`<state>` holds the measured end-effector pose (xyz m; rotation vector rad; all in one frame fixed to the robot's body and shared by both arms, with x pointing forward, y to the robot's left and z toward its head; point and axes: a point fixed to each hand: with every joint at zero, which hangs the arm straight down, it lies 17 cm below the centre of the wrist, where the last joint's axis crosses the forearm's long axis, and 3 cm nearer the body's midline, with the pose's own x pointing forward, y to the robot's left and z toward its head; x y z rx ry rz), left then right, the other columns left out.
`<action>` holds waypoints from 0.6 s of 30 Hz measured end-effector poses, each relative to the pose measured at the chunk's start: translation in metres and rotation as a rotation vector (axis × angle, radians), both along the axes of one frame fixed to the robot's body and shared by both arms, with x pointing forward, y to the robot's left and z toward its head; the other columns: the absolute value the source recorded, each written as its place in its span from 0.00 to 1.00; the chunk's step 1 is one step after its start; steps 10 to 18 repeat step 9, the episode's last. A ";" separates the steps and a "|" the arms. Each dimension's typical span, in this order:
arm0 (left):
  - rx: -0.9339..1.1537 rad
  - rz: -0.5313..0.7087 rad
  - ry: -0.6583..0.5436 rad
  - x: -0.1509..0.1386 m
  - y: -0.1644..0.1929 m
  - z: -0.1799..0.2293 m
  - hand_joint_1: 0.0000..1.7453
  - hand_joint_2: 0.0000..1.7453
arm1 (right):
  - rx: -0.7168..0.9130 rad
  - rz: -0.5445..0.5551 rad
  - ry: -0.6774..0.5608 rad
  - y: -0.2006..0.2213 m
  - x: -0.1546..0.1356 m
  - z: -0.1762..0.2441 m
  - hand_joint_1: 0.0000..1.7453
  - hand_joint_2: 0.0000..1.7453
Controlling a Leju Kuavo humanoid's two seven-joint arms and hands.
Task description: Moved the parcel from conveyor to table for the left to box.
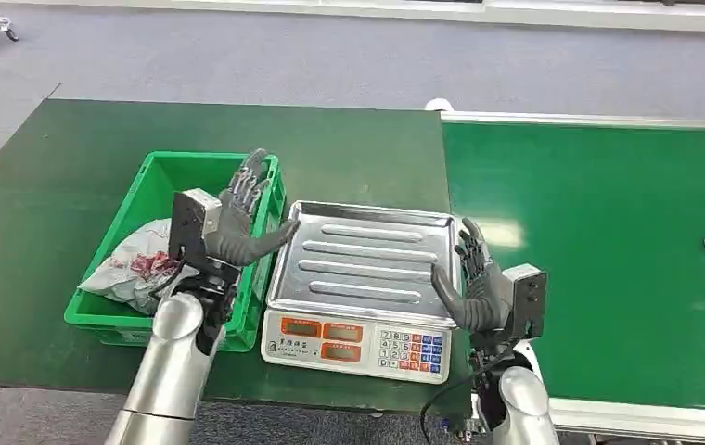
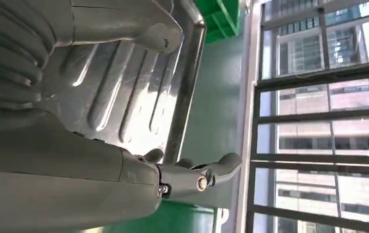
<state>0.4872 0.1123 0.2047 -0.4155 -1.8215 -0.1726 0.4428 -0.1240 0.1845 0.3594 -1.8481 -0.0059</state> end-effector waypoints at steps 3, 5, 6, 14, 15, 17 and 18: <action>-0.079 -0.052 0.007 -0.007 -0.024 0.005 0.00 1.00 | 0.020 0.004 -0.006 0.003 0.002 0.004 0.00 1.00; -0.111 -0.060 0.008 -0.010 -0.034 0.004 0.00 1.00 | 0.026 0.010 -0.015 0.008 0.000 0.006 0.00 1.00; -0.117 -0.049 0.008 -0.010 -0.037 0.002 0.00 1.00 | 0.029 0.013 -0.019 0.010 0.000 0.006 0.00 1.00; -0.111 -0.006 0.012 -0.011 -0.043 -0.007 0.00 1.00 | 0.035 0.021 -0.029 0.017 -0.003 0.008 0.00 1.00; -0.111 -0.006 0.012 -0.011 -0.043 -0.007 0.00 1.00 | 0.035 0.021 -0.029 0.017 -0.003 0.008 0.00 1.00; -0.111 -0.006 0.012 -0.011 -0.043 -0.007 0.00 1.00 | 0.035 0.021 -0.029 0.017 -0.003 0.008 0.00 1.00; -0.111 -0.006 0.012 -0.011 -0.043 -0.007 0.00 1.00 | 0.035 0.021 -0.029 0.017 -0.003 0.008 0.00 1.00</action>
